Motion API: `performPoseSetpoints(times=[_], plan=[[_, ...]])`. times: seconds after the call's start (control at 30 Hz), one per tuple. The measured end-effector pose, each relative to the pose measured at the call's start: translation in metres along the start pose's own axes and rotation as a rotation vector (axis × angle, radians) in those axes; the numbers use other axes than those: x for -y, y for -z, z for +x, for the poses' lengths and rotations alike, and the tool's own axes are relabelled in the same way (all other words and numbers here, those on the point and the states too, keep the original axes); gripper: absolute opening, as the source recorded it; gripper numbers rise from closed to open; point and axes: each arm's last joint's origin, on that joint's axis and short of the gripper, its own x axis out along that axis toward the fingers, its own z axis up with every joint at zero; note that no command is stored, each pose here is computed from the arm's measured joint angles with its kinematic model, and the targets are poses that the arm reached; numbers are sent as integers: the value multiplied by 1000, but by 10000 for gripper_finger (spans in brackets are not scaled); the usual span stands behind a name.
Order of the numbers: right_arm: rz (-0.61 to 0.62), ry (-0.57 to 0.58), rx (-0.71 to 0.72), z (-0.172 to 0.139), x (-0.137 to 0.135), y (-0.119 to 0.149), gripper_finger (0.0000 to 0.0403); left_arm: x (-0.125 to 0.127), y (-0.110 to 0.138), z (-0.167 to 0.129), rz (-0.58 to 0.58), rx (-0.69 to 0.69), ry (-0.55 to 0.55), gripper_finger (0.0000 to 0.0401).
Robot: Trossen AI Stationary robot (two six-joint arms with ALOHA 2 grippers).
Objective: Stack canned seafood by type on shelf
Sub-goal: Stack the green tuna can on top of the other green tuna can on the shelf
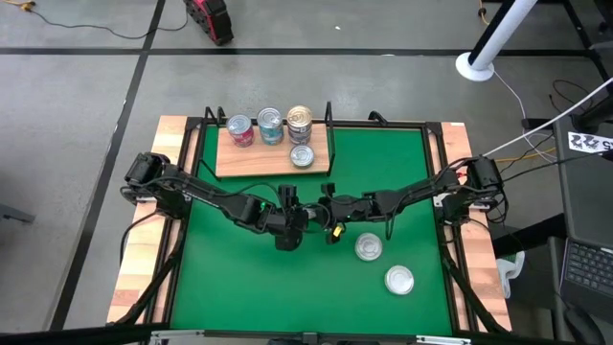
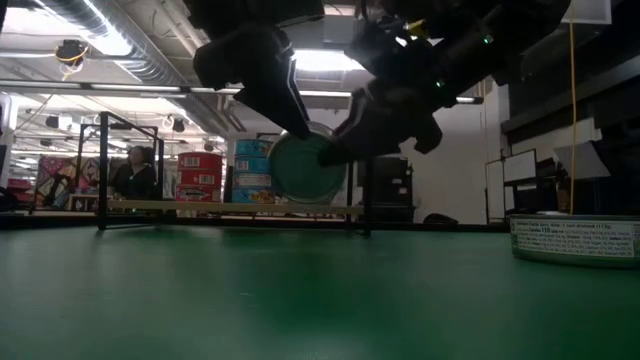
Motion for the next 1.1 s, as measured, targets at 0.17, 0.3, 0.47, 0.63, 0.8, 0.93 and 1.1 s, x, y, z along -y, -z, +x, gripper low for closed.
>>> performPoseSetpoints(times=[0.17, 0.3, 0.47, 0.63, 0.8, 0.93, 1.1], plan=[[6, 8, 27, 0, 1, -3, 138, 0, 0, 0, 1, 0, 0, 217], [8, 10, 35, 0, 1, -3, 138, -1, 0, 0, 1, -1, -1, 216], [7, 10, 34, 0, 1, -3, 139, -1, 0, 0, 3, -2, -1, 177], [6, 11, 33, 0, 1, -3, 163, 0, 0, 1, 24, -2, 2, 139], [10, 15, 38, 0, 1, -4, 217, -2, 1, 2, 26, -8, -2, 139], [17, 54, 21, -3, 3, -4, 253, -9, 1, 6, 21, -18, -21, 139], [3, 53, -35, -25, 10, -9, 274, -21, 2, 12, 53, -36, -48, 139]])
